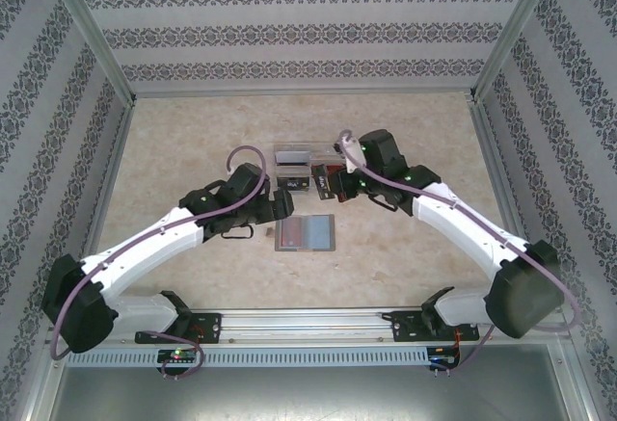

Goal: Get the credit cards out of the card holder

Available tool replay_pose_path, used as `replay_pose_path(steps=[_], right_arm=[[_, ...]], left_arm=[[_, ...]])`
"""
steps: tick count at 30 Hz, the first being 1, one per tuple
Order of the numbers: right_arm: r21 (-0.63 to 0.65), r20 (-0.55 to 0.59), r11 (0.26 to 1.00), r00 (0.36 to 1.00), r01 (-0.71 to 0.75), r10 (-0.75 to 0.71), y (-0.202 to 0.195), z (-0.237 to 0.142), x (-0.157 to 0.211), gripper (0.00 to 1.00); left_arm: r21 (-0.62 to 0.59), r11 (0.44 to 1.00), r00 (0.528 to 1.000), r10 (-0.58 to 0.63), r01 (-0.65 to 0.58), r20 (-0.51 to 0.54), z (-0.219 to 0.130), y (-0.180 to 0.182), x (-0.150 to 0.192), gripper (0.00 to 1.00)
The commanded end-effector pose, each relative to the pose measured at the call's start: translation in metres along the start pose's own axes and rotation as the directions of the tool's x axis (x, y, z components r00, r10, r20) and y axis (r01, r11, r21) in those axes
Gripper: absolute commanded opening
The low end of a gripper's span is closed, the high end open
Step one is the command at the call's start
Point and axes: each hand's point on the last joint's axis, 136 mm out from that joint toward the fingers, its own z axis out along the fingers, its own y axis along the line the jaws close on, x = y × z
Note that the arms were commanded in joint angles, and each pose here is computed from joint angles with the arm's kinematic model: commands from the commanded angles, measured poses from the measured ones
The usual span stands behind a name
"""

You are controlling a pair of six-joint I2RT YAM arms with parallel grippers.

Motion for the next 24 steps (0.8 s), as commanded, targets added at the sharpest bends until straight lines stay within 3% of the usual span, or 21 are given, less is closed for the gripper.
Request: replay_pose_path(steps=[1,5,11,15,24], right_arm=[[0.046,-0.081,0.945,0.944,0.323,-0.319,0.0,0.011,0.004,0.0],[0.063,-0.139,0.857,0.855,0.511,-0.5,0.008,0.027,-0.004,0.0],[0.108,-0.315,0.753,0.741,0.649,-0.593,0.0,0.055,-0.007,0.0],[0.105,-0.374,0.656,0.641,0.747,-0.67,-0.002,0.072,-0.004,0.0],[0.055,-0.396,0.579,0.55,0.814,-0.735,0.002,0.09,0.002,0.0]], left_arm=[[-0.108,0.994,1.0,0.001,0.002,0.03,-0.017,0.031,0.0,1.0],[-0.127,0.991,0.998,-0.024,0.031,0.06,-0.031,0.046,0.0,1.0],[-0.127,0.99,0.996,-0.046,0.055,0.079,-0.046,0.058,0.006,1.0],[-0.132,0.989,0.994,-0.06,0.072,0.094,-0.048,0.063,0.007,1.0],[-0.182,0.977,0.99,-0.087,0.106,0.11,-0.052,0.071,-0.012,1.0]])
